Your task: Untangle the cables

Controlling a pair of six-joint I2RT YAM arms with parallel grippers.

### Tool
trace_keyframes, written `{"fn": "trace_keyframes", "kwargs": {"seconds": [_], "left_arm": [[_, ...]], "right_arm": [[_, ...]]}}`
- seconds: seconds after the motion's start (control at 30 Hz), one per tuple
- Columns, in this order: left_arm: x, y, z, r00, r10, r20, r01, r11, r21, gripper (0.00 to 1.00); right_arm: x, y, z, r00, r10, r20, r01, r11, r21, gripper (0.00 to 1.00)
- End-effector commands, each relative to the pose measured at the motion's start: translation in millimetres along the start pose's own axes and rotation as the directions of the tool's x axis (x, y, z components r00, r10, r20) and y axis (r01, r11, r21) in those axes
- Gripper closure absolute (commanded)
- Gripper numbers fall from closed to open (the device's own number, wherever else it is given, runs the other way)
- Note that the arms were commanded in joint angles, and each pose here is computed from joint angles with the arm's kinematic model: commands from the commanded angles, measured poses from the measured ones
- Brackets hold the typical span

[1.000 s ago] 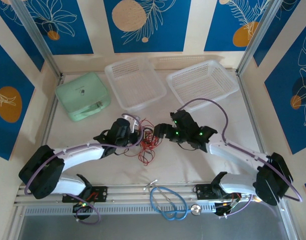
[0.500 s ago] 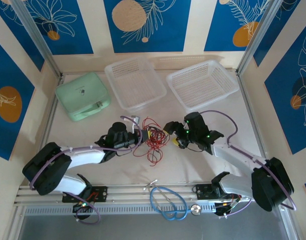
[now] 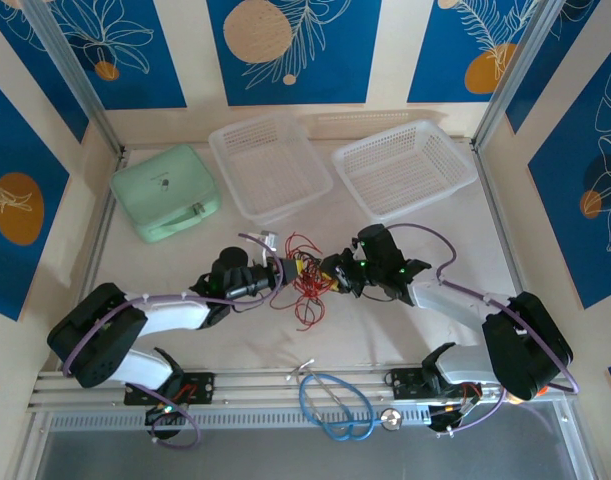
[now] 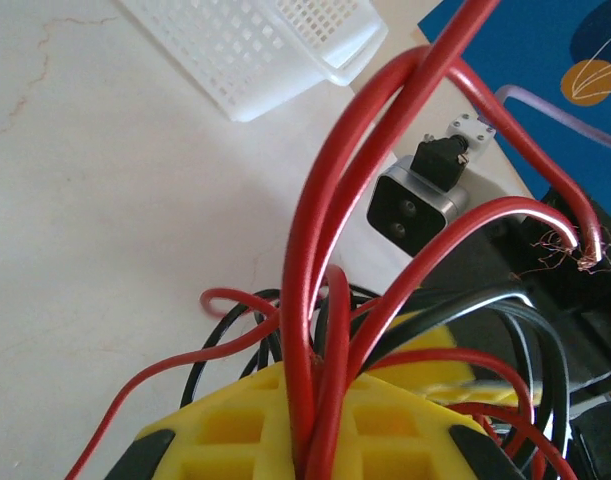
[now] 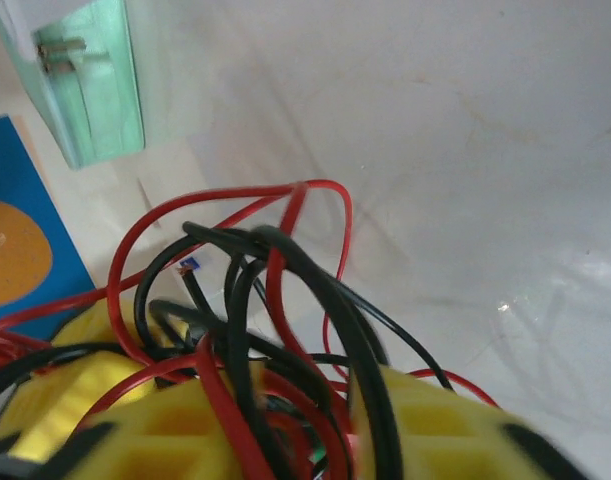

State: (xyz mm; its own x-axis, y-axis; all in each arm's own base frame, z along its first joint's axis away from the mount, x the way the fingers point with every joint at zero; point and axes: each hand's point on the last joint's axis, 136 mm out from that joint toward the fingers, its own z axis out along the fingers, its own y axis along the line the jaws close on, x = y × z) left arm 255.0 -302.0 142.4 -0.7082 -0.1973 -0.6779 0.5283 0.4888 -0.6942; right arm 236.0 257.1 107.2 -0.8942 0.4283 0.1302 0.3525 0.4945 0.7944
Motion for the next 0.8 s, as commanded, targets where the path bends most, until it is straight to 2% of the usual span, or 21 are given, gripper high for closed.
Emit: {"fn": "trace_keyframes", "kwargs": {"seconds": [0.0, 0.03, 0.07, 0.23, 0.33, 0.37, 0.47, 0.57, 0.63, 0.67, 0.77], "left_arm": [[-15.5, -12.7, -1.5, 0.997, 0.008, 0.07, -0.012, 0.998, 0.062, 1.0], [-16.9, -13.4, -2.7, 0.997, 0.008, 0.078, -0.013, 0.998, 0.066, 1.0], [-18.3, -12.6, -4.2, 0.996, 0.009, 0.085, -0.014, 0.998, 0.064, 1.0], [-24.3, -7.0, -16.7, 0.995, 0.041, 0.09, -0.042, 0.999, 0.012, 1.0], [-26.3, -0.8, -28.8, 0.992, 0.096, 0.08, -0.09, 0.993, -0.073, 1.0], [-25.4, 3.9, -34.1, 0.991, 0.115, 0.071, -0.106, 0.988, -0.113, 0.97], [-24.9, 21.1, -53.8, 0.985, 0.159, 0.071, -0.138, 0.961, -0.24, 0.85], [-18.6, 35.9, -72.3, 0.982, 0.171, 0.074, -0.138, 0.936, -0.325, 0.6], [-12.3, 41.0, -80.8, 0.984, 0.166, 0.069, -0.132, 0.929, -0.346, 0.42], [-9.5, 43.0, -84.8, 0.985, 0.161, 0.066, -0.127, 0.926, -0.355, 0.36], [-5.0, 44.0, -94.6, 0.987, 0.151, 0.057, -0.12, 0.921, -0.371, 0.29]], "right_arm": [[3.7, 5.0, -2.1, 1.0, 0.005, -0.012, -0.005, 1.0, -0.007, 0.89], [2.1, 2.2, -3.6, 1.0, 0.007, 0.001, -0.007, 1.0, 0.005, 0.98], [0.8, -1.5, -5.7, 1.0, 0.008, 0.015, -0.008, 1.0, 0.023, 1.0], [-14.0, -19.4, -26.6, 0.986, -0.055, 0.156, 0.03, 0.987, 0.159, 1.0], [-23.3, -28.9, -42.3, 0.96, -0.134, 0.246, 0.066, 0.961, 0.269, 1.0], [-27.6, -31.3, -47.1, 0.946, -0.164, 0.281, 0.076, 0.951, 0.301, 1.0], [-38.1, -37.7, -53.7, 0.892, -0.234, 0.388, 0.09, 0.931, 0.354, 1.0], [-46.6, -38.8, -45.8, 0.859, -0.235, 0.456, 0.094, 0.946, 0.31, 1.0], [-50.5, -34.8, -39.7, 0.848, -0.246, 0.47, 0.118, 0.951, 0.285, 1.0], [-51.8, -31.1, -37.1, 0.843, -0.262, 0.47, 0.139, 0.95, 0.281, 1.0], [-53.8, -17.3, -32.9, 0.826, -0.33, 0.457, 0.217, 0.934, 0.283, 1.0]]}}
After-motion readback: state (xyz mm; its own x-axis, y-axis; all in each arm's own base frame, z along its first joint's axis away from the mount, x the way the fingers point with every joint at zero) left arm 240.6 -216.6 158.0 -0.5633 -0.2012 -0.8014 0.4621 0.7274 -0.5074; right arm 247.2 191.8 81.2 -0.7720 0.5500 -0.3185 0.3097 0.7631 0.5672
